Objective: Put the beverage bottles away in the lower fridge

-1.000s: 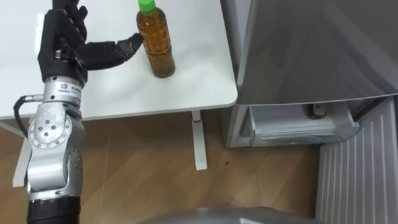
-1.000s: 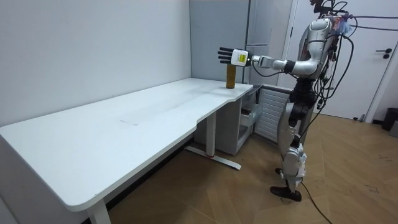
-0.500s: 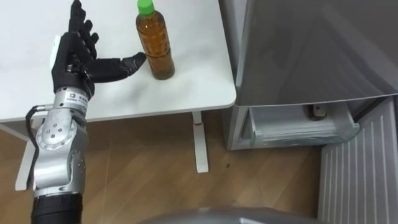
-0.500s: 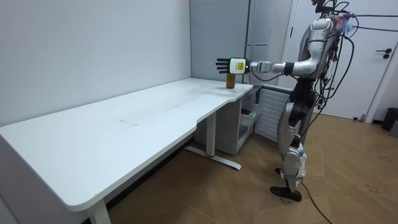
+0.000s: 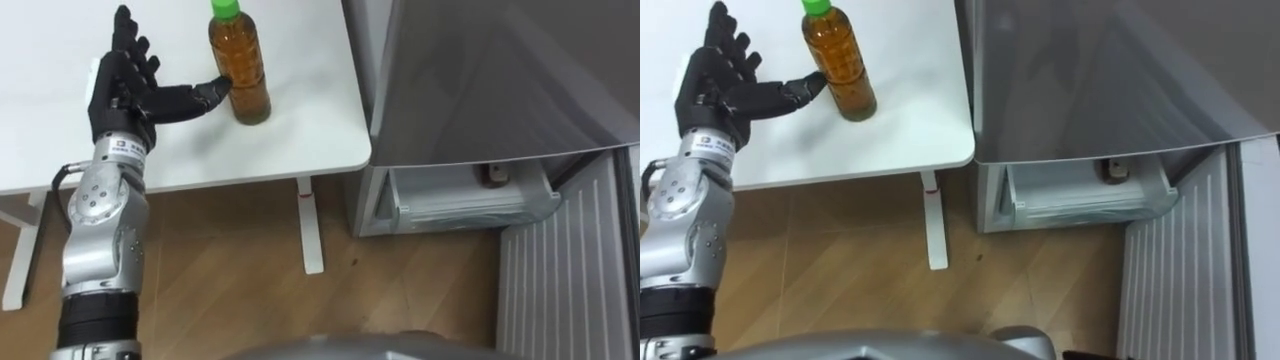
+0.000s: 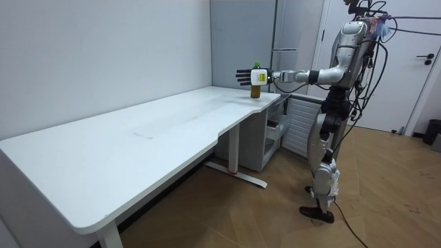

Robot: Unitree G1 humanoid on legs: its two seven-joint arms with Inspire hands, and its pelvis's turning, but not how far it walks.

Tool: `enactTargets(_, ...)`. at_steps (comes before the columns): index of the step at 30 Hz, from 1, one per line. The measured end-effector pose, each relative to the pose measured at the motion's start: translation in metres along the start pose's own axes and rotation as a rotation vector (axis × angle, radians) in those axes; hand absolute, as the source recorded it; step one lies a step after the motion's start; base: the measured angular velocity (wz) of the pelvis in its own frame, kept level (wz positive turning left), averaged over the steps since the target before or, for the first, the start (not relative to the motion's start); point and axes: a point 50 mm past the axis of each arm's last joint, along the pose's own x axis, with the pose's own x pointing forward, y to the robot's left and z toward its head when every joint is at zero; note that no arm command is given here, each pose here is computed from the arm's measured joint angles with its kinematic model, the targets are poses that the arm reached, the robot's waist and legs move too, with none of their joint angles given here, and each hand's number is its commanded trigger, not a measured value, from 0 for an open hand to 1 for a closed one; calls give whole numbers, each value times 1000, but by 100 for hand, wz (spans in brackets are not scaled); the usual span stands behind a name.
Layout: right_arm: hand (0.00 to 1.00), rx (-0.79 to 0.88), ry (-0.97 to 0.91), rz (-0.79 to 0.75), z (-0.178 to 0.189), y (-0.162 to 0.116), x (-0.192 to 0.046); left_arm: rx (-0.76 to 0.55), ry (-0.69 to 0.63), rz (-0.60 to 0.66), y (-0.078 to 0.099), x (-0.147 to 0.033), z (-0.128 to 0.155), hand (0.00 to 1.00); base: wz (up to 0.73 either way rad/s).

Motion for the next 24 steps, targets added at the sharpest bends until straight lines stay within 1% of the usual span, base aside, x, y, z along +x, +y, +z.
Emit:
enactTargets(6,0,-1,-3,-7,1,0,0,0,8,-15,-5,4,-1,0,0)
enactTargets(16,0,-35,5,-12,1,-1,0,1,35,-35,-7,4,-6,0,-4)
enactTargets(24,0,-36,0,-5,3,1,0,-3,8,-53,-12,12,3,0,0)
